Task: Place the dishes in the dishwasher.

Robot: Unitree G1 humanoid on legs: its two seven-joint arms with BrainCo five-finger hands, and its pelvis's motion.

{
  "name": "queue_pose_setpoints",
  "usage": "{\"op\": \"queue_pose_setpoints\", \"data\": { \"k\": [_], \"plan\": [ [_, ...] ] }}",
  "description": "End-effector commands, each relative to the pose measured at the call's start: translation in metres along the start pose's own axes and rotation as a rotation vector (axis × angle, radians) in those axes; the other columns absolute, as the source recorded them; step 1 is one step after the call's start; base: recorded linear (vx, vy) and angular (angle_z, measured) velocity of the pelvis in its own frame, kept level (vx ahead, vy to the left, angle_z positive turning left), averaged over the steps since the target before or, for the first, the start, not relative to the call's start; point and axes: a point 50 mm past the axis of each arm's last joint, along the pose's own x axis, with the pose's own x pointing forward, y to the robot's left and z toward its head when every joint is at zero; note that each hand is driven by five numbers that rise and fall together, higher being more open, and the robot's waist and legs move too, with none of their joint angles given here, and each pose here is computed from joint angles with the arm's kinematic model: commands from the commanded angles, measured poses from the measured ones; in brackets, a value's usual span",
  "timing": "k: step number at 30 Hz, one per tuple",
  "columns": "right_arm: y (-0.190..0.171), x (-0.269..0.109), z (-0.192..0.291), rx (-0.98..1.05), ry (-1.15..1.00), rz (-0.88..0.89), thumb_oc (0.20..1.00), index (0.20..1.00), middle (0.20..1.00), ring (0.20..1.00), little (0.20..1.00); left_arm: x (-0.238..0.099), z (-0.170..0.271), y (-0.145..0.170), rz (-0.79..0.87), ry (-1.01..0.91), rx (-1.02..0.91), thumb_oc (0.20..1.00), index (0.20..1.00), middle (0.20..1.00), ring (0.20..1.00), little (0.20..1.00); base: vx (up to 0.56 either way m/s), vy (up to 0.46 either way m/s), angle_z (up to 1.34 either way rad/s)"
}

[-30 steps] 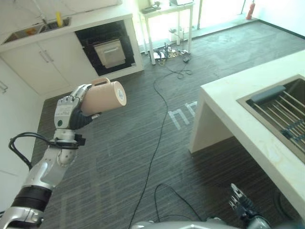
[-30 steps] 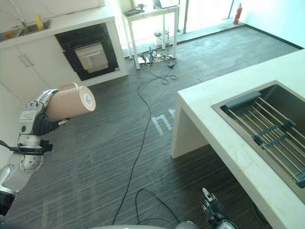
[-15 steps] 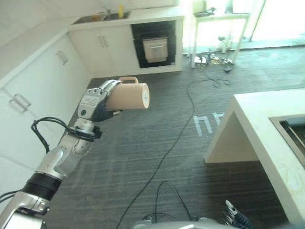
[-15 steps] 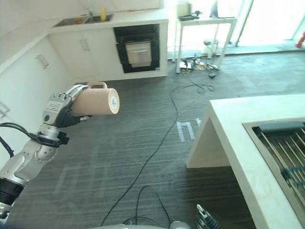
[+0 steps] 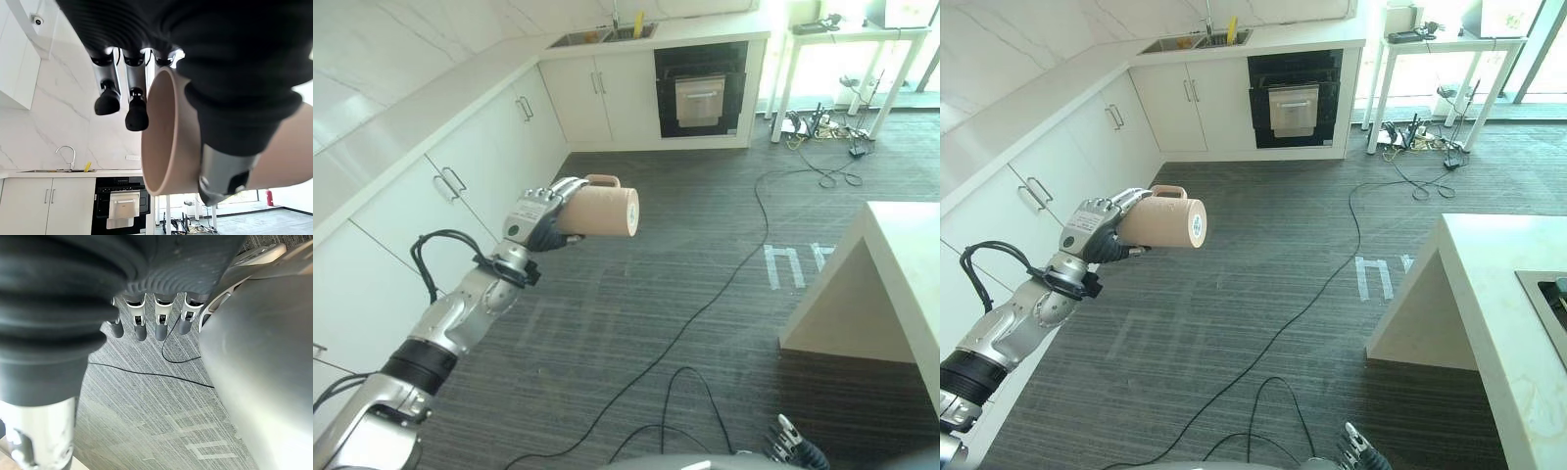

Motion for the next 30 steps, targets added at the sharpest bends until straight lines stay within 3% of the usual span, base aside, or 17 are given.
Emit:
{"op": "queue_pose_setpoints", "data": {
  "k": [1,5,6,13,23,30],
  "plan": [
    [0.02,0.009,0.007,-0.028,-0.028,0.106,1.0,1.0,1.0,1.0,1.0,0.018,-0.002,0.04,0.16,-0.031,0.031,0.2,0.2,0.2,0.2,0.2,0.01,0.002,-0.07],
    [0.022,0.008,0.001,-0.024,-0.019,0.161,1.0,1.0,1.0,1.0,1.0,0.016,-0.004,0.039,0.151,-0.028,0.031,0.2,0.2,0.2,0.2,0.2,0.01,-0.005,-0.13],
    [0.146,0.02,0.073,-0.255,-0.338,0.556,1.0,1.0,1.0,1.0,1.0,0.004,-0.014,-0.012,0.042,0.122,-0.004,0.2,0.2,0.2,0.2,0.2,-0.01,-0.026,-0.07],
    [0.133,0.018,0.064,-0.204,-0.298,0.516,1.0,1.0,1.0,1.0,1.0,-0.005,-0.017,-0.015,-0.002,0.152,-0.007,0.2,0.2,0.2,0.2,0.2,0.02,-0.034,-0.01],
    [0.128,0.017,0.075,-0.298,-0.306,0.446,1.0,1.0,1.0,1.0,1.0,-0.01,-0.019,-0.009,-0.005,0.145,0.026,0.2,0.2,0.2,0.2,0.2,0.05,-0.133,0.02],
    [0.124,0.016,0.088,-0.273,-0.351,0.433,1.0,1.0,1.0,1.0,1.0,-0.01,-0.017,0.0,0.027,0.104,0.029,0.2,0.2,0.2,0.2,0.2,0.42,0.333,-0.19]
  ]
}}
